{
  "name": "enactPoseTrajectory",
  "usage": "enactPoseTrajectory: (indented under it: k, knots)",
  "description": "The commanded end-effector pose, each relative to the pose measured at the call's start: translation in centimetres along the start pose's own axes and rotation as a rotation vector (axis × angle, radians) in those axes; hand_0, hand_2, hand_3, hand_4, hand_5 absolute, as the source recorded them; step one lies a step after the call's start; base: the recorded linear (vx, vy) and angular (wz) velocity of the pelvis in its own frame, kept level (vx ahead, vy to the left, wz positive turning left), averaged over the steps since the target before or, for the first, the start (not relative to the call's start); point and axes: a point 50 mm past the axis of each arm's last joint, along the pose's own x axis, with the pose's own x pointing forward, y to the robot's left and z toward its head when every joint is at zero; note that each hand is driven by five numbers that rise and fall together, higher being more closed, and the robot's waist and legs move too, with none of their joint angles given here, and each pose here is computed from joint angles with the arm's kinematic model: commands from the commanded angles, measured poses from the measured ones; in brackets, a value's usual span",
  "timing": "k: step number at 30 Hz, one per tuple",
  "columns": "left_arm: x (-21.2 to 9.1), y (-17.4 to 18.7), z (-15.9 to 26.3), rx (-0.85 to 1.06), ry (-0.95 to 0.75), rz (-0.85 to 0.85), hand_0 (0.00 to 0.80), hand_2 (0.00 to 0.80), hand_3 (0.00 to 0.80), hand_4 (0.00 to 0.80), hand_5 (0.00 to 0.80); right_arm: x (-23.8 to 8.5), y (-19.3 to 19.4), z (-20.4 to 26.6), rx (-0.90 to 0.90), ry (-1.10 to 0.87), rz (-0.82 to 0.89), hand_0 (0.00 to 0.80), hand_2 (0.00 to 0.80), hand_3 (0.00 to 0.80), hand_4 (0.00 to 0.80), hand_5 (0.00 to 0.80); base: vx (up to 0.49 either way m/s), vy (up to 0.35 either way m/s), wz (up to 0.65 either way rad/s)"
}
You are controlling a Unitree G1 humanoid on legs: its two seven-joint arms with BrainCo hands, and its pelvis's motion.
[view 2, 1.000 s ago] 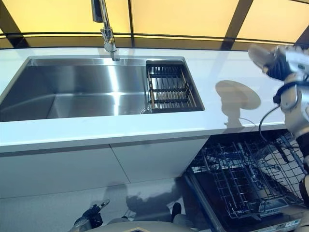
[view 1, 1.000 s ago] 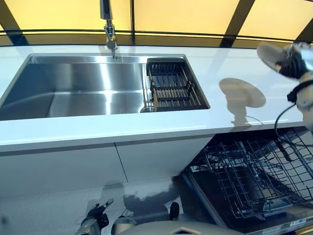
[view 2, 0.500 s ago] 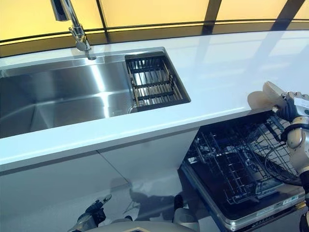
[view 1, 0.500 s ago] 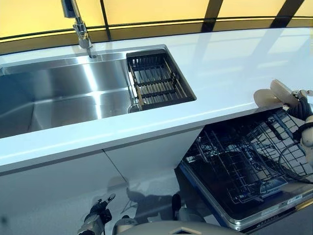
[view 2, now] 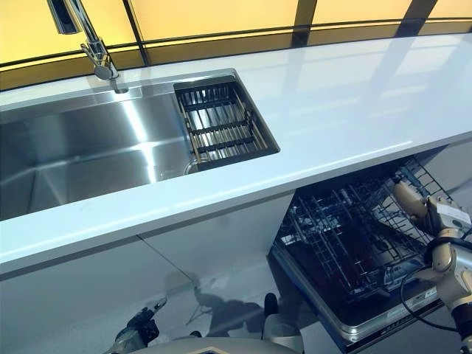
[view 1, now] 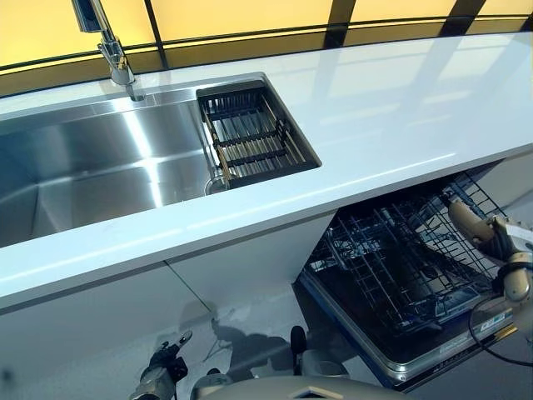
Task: Take plates into dishwasher
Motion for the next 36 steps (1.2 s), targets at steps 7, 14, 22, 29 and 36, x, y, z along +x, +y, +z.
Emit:
enactPoseTrajectory:
  k: [7,14,22,29,36]
  knots:
    - [0.3,0.2,2.2,-0.036,-0.071,0.021,0.000,0.000,0.000,0.000,0.000,1.2,-1.1,3.2,0.010,-0.122,-0.051,0.800,0.800,0.800,0.800,0.800,0.000,0.000,0.00]
    - [0.3,-0.5,2.7,-0.012,-0.093,-0.006,0.000,0.000,0.000,0.000,0.000,2.5,0.6,4.7,-0.019,-0.085,-0.023,0.800,0.800,0.800,0.800,0.800,0.000,0.000,0.00]
    - [0.4,-1.4,3.9,-0.010,-0.131,-0.051,0.000,0.000,0.000,0.000,0.000,4.9,0.8,5.8,-0.126,0.017,-0.027,0.800,0.800,0.800,0.800,0.800,0.006,-0.013,0.04]
    - [0.3,-1.8,4.5,-0.038,-0.149,-0.088,0.000,0.000,0.000,0.000,0.000,5.9,0.0,5.4,-0.335,0.098,-0.052,0.800,0.800,0.800,0.800,0.800,0.012,-0.022,0.14]
    - [0.3,-2.1,4.7,-0.042,-0.158,-0.095,0.000,0.000,0.000,0.000,0.000,6.3,-0.4,5.2,-0.528,0.153,-0.058,0.800,0.800,0.800,0.800,0.800,0.005,-0.019,0.11]
